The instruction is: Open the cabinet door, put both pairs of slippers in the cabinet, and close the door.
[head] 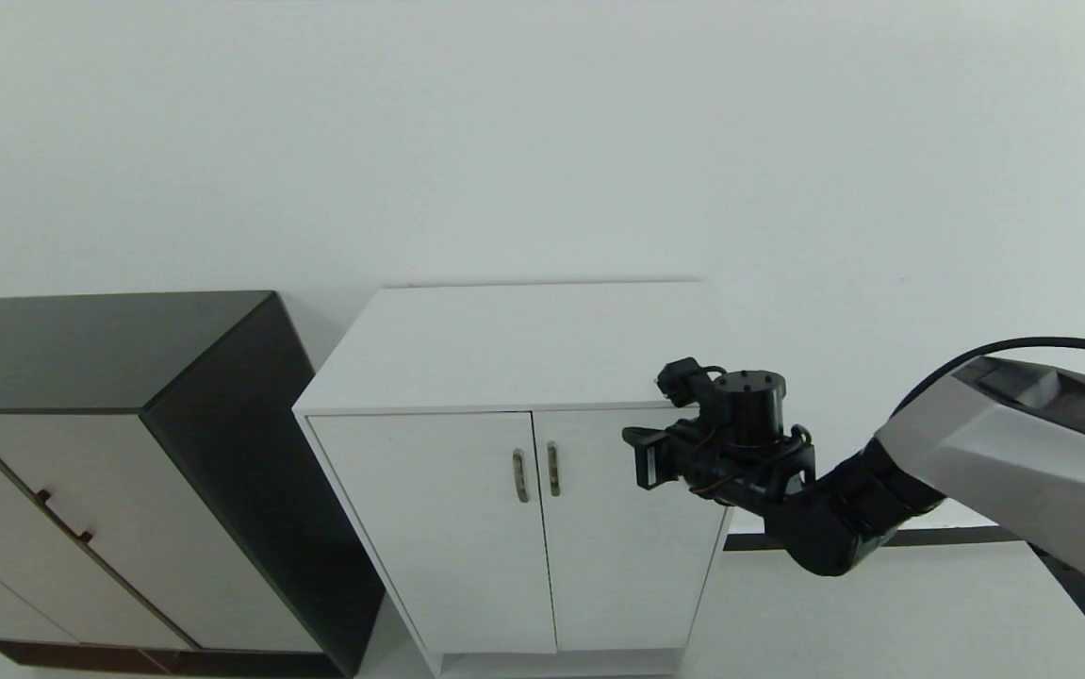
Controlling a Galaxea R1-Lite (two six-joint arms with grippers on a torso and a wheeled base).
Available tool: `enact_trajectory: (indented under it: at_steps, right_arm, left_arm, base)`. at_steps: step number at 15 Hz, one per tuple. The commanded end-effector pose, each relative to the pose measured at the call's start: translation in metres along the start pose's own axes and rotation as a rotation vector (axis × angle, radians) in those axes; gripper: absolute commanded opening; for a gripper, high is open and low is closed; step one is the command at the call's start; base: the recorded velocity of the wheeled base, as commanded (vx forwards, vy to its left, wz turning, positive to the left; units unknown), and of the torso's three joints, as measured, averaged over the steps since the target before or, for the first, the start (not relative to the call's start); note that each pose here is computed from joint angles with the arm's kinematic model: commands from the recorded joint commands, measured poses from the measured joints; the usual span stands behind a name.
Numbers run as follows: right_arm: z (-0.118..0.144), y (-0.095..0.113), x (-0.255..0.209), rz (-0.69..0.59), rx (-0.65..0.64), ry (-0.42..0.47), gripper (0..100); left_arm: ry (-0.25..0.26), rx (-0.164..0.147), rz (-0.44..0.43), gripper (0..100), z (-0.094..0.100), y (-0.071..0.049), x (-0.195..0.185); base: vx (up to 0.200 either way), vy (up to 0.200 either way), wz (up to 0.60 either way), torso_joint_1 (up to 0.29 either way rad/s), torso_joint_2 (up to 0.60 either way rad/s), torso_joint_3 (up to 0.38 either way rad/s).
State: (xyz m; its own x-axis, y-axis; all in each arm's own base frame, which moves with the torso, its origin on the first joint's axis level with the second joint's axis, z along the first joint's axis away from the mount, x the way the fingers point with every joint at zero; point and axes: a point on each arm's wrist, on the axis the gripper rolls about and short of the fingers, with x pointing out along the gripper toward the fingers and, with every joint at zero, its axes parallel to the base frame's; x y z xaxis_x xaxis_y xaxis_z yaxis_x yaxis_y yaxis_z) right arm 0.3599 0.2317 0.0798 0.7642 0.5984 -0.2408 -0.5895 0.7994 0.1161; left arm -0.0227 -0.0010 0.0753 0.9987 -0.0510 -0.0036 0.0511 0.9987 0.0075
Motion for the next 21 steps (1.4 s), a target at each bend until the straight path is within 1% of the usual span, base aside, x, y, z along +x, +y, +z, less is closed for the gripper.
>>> enact_trajectory:
  at_steps: [1,3,4,5,7,9,10,11,12,13,14,15,16,19,21]
  right_arm:
    - [0.018,-0.003,-0.057,-0.045,-0.011,-0.008,0]
    - [0.009,-0.01,-0.107,-0.146,-0.054,0.047,0]
    - [0.004,-0.011,-0.132,-0.224,-0.077,0.072,0]
    - [-0.003,-0.012,-0.164,-0.331,-0.082,0.094,0]
    - [-0.015,-0.019,-0.221,-0.513,-0.084,0.114,0]
    - [-0.034,-0.027,-0.277,-0.622,-0.109,0.141,0]
    - [-0.047,-0.024,-0.302,-0.658,-0.117,0.146,0]
    - [-0.046,-0.02,-0.318,-0.677,-0.096,0.11,0]
    - [-0.05,-0.013,-0.336,-0.656,-0.078,0.117,0]
    - [-0.059,-0.005,-0.354,-0.592,-0.069,0.144,0]
    - [-0.066,0.002,-0.367,-0.564,-0.062,0.166,0]
    - [-0.071,0.006,-0.374,-0.557,-0.054,0.186,0]
    - [-0.081,0.011,-0.385,-0.55,-0.044,0.217,0]
    - [-0.091,0.017,-0.397,-0.53,-0.032,0.201,0]
    - [-0.096,0.02,-0.402,-0.504,-0.034,0.161,0]
  left_arm:
    - [0.001,0.0,-0.001,0,0.0,0.0,0.0]
    - [0.001,0.0,-0.001,0,0.0,0.0,0.0]
    - [0.001,0.0,-0.001,0,0.0,0.0,0.0]
    - [0.001,0.0,-0.001,0,0.0,0.0,0.0]
    - [0.001,0.0,-0.001,0,0.0,0.0,0.0]
    - [0.001,-0.002,-0.001,0,0.0,0.0,0.0]
    - [0.001,-0.002,-0.001,0,0.0,0.0,0.0]
    - [0.001,0.0,-0.001,0,0.0,0.0,0.0]
    - [0.001,-0.002,-0.001,0,0.0,0.0,0.0]
    - [0.001,-0.003,-0.001,0,0.0,0.0,0.0]
    - [0.001,-0.005,-0.001,0,0.0,0.0,0.0]
    - [0.001,-0.005,-0.001,0,0.0,0.0,0.0]
    - [0.001,-0.005,-0.001,0,0.0,0.0,0.0]
    - [0.001,-0.003,-0.001,0,0.0,0.0,0.0]
    - [0.001,-0.003,-0.001,0,0.0,0.0,0.0]
  base:
    - [0.0,0.0,0.0,0.0,0.0,0.0]
    - [0.0,0.0,0.0,0.0,0.0,0.0]
    - [0.0,0.0,0.0,0.0,0.0,0.0]
    - [0.0,0.0,0.0,0.0,0.0,0.0]
    - [0.0,0.0,0.0,0.0,0.0,0.0]
    - [0.0,0.0,0.0,0.0,0.0,0.0]
    - [0.0,0.0,0.0,0.0,0.0,0.0]
    - [0.0,0.0,0.0,0.0,0.0,0.0]
    - [0.0,0.0,0.0,0.0,0.0,0.0]
    - [0.0,0.0,0.0,0.0,0.0,0.0]
    - [0.0,0.0,0.0,0.0,0.0,0.0]
    - [0.0,0.0,0.0,0.0,0.0,0.0]
    - [0.0,0.0,0.0,0.0,0.0,0.0]
    - [0.0,0.0,0.0,0.0,0.0,0.0]
    - [0.0,0.0,0.0,0.0,0.0,0.0]
